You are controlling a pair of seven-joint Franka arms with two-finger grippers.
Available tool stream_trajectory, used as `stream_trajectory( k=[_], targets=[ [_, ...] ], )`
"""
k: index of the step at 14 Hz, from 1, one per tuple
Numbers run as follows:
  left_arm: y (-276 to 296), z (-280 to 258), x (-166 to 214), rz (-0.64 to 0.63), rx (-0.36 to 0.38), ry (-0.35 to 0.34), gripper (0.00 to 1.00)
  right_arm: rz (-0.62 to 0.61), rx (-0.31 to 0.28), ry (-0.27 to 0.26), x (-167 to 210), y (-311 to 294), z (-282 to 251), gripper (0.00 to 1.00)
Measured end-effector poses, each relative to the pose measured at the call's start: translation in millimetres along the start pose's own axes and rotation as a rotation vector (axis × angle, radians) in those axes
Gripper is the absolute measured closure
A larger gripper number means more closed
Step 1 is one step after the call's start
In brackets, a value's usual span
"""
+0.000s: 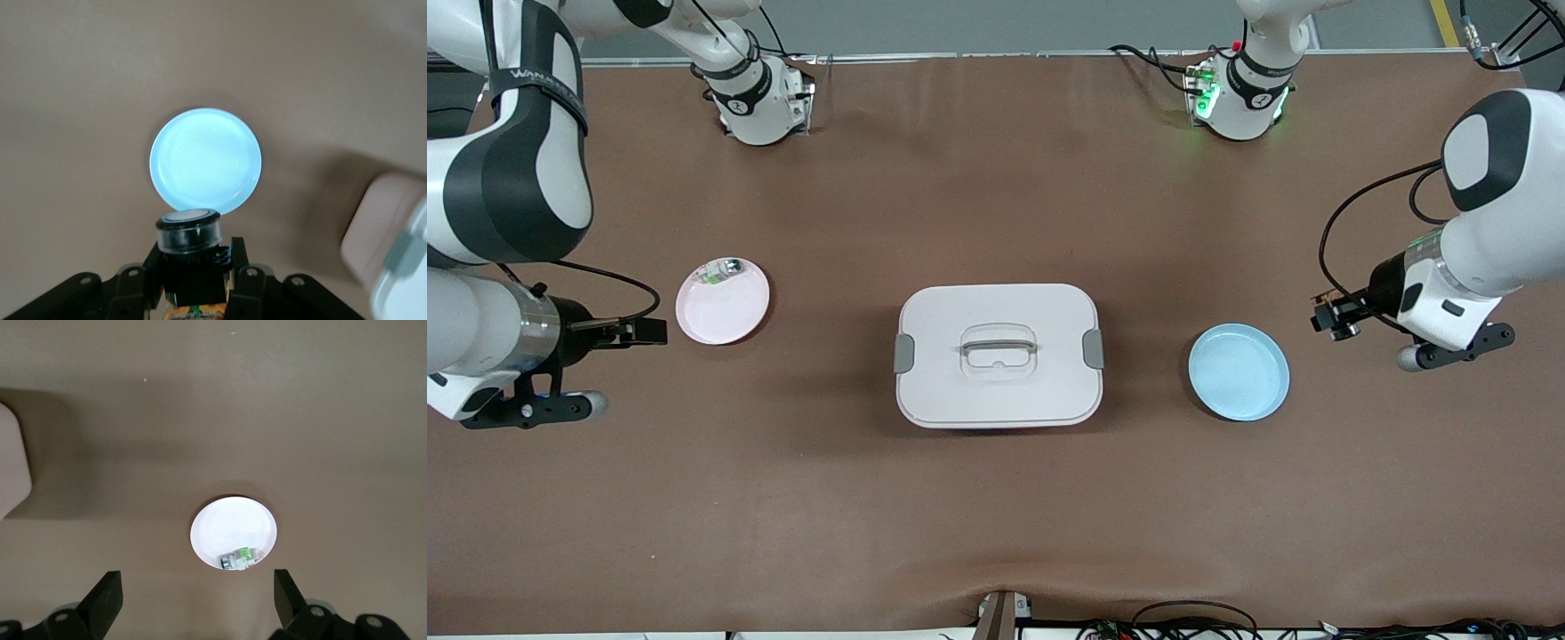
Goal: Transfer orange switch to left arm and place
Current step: 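Carry the switch with the left gripper over the light-blue plate, then lower the switch with the left gripper onto the light-blue plate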
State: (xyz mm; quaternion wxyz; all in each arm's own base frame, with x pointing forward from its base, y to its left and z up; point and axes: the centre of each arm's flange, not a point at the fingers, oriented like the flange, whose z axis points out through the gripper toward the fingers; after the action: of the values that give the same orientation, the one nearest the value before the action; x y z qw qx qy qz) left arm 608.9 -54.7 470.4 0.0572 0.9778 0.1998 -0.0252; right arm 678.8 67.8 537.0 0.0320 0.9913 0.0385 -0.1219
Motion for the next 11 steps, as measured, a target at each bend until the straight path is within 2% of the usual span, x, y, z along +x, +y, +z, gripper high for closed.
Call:
stream_trajectory(
  k=[2, 5, 8, 11],
  targets=[
    [1.4, 8.9, 7.7, -0.165, -0.022, 0.021, 0.58, 0.008, -0.028, 0.02, -6.9, 2.7, -11.7, 0.0],
    [1.9, 27.1, 20.1, -0.42, -0.056, 0.082, 0.58, 0.018, -0.033, 0.083, -32.1, 8.0, -49.7, 0.0],
    [0.0, 67.8, 22.6, -0.59, -0.067, 0.149, 0.58, 0.032, -0.03, 0.134, -56.6, 16.4, -80.8, 0.0],
    [2.1, 108.0, 21.8, -0.72, -0.049, 0.184, 0.58, 0.043, -0.017, 0.127, -65.6, 25.0, -86.7, 0.0]
  ],
)
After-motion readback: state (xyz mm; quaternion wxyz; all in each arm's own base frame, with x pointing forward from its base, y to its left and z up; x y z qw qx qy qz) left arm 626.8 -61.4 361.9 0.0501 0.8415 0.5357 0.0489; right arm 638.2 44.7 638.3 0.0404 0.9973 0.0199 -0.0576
